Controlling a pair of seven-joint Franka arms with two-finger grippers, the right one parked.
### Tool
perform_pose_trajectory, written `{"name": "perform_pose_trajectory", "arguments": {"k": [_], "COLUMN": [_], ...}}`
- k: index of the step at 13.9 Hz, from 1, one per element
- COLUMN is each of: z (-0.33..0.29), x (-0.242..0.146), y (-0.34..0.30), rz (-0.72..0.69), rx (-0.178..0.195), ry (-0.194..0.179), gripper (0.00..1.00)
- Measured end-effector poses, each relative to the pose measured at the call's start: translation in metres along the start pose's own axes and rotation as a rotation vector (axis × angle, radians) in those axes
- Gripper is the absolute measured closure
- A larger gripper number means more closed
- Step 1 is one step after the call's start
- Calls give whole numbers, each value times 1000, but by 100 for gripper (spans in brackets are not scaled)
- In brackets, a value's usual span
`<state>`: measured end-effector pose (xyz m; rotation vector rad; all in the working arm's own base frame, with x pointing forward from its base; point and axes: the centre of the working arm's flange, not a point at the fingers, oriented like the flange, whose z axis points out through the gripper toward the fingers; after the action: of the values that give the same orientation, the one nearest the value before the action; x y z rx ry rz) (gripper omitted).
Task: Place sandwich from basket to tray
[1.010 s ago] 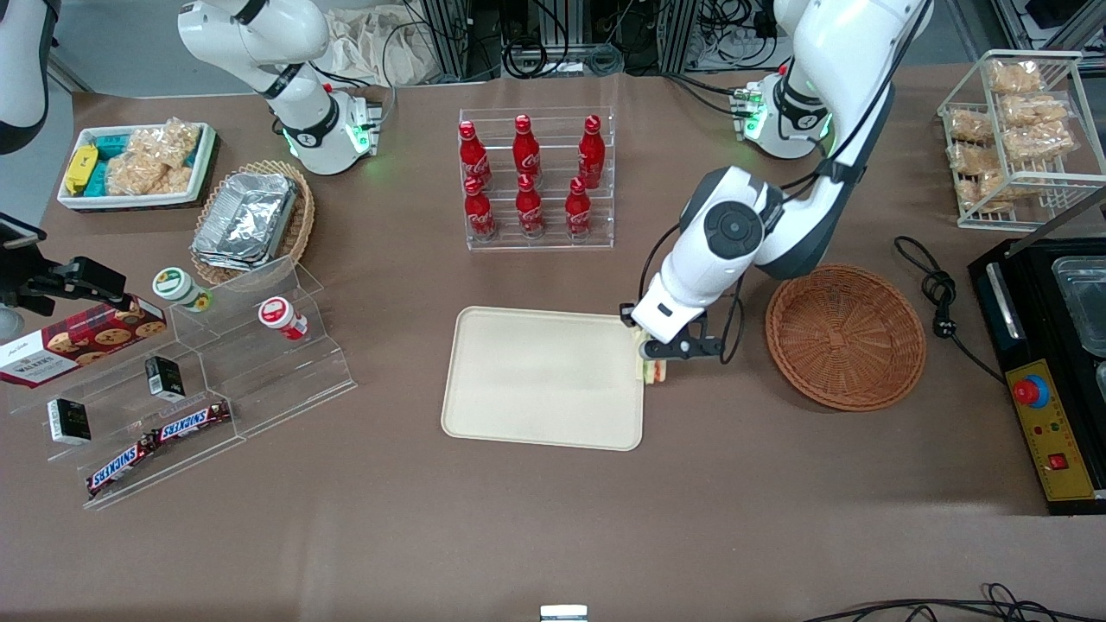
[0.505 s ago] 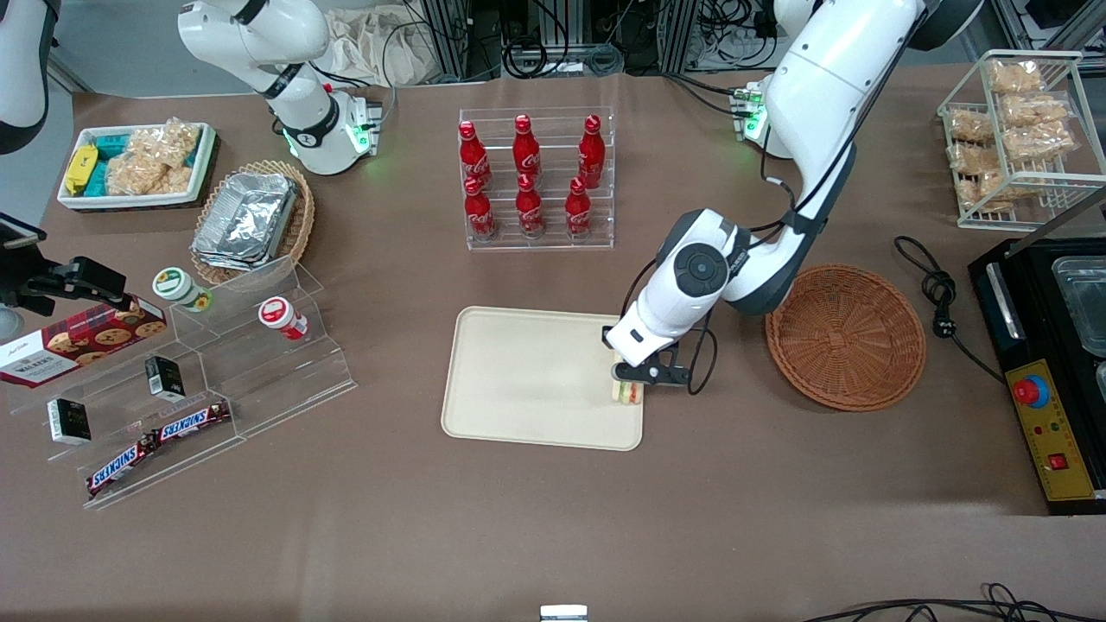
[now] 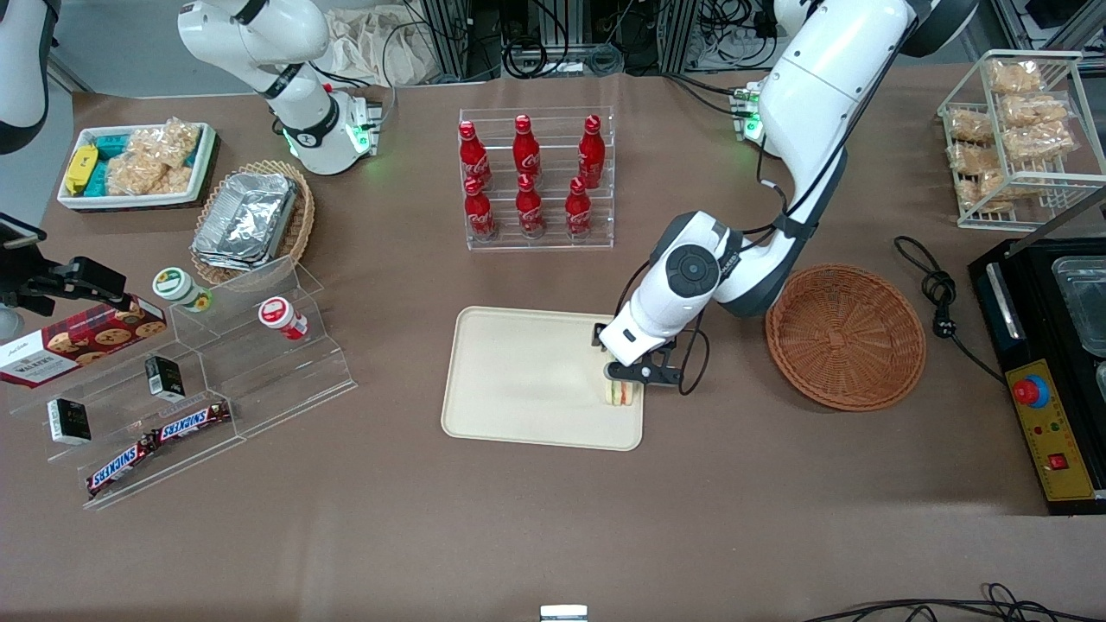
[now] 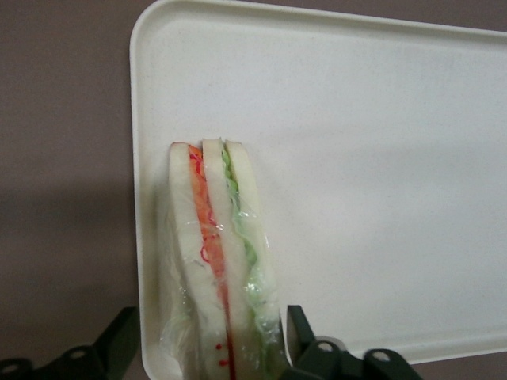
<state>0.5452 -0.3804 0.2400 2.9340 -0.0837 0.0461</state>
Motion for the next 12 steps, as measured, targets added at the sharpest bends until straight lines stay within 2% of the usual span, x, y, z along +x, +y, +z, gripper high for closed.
{"name": "perform_pose_trajectory", "arguments": {"k": [1, 4, 6, 9, 10, 12], "z": [-4, -60, -126, -226, -256, -316], "x": [3, 26, 42, 50, 48, 41], "y": [0, -2, -29, -81, -97, -135], "rz": [-21, -133, -191, -269, -282, -272], "rx": [-4, -25, 9, 76, 94, 117], "ry": [9, 88, 100, 89, 70, 1], "gripper": [3, 1, 1, 1, 1, 1]}}
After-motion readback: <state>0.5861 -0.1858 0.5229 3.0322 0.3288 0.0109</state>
